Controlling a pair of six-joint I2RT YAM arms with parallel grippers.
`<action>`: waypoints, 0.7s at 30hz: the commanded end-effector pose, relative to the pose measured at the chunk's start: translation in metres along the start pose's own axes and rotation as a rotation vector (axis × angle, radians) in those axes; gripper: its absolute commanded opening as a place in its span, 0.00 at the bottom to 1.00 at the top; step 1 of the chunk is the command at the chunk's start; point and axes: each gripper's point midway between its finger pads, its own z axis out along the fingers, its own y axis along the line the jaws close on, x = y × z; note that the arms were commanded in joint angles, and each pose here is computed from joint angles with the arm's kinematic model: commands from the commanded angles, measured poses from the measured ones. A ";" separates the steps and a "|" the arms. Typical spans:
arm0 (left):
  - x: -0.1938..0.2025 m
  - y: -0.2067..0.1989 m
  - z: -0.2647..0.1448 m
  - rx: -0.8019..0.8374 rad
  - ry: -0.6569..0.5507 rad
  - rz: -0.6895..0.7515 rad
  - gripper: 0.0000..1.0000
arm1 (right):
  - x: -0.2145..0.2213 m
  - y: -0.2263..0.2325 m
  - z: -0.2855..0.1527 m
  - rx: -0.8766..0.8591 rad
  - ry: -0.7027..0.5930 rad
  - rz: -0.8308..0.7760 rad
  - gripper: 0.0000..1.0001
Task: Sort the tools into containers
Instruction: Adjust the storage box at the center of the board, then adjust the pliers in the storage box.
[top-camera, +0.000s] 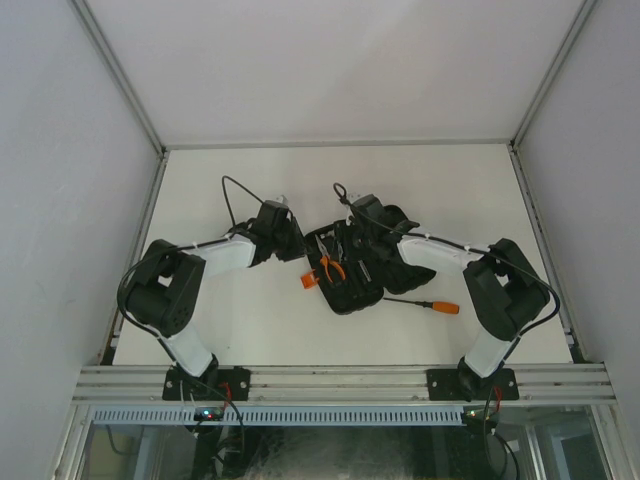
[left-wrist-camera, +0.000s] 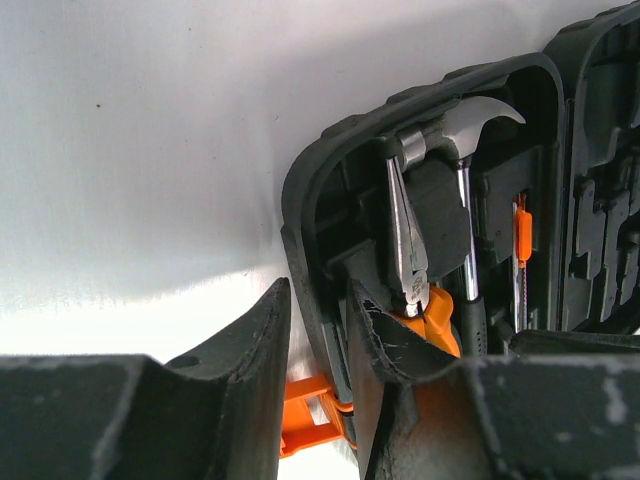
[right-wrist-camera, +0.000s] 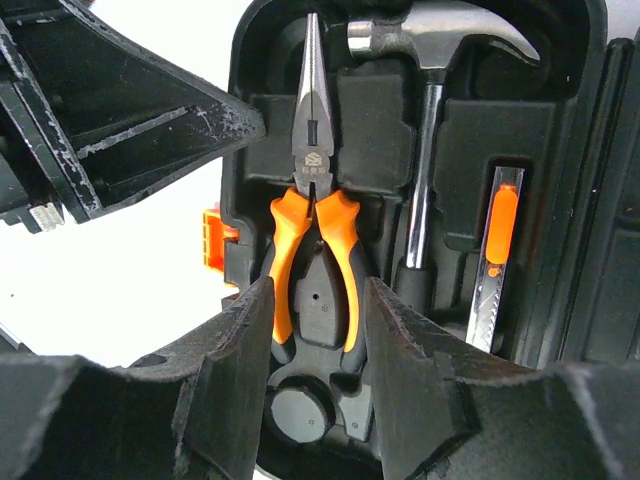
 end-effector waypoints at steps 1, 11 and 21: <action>-0.002 0.003 0.001 -0.008 -0.011 -0.003 0.33 | -0.020 0.009 -0.004 -0.014 -0.050 -0.024 0.40; -0.001 0.004 0.001 -0.011 -0.008 -0.006 0.30 | -0.025 0.004 -0.004 0.028 -0.076 0.005 0.40; 0.001 0.006 0.003 -0.015 -0.001 -0.005 0.29 | -0.028 0.010 -0.004 0.010 -0.088 0.009 0.40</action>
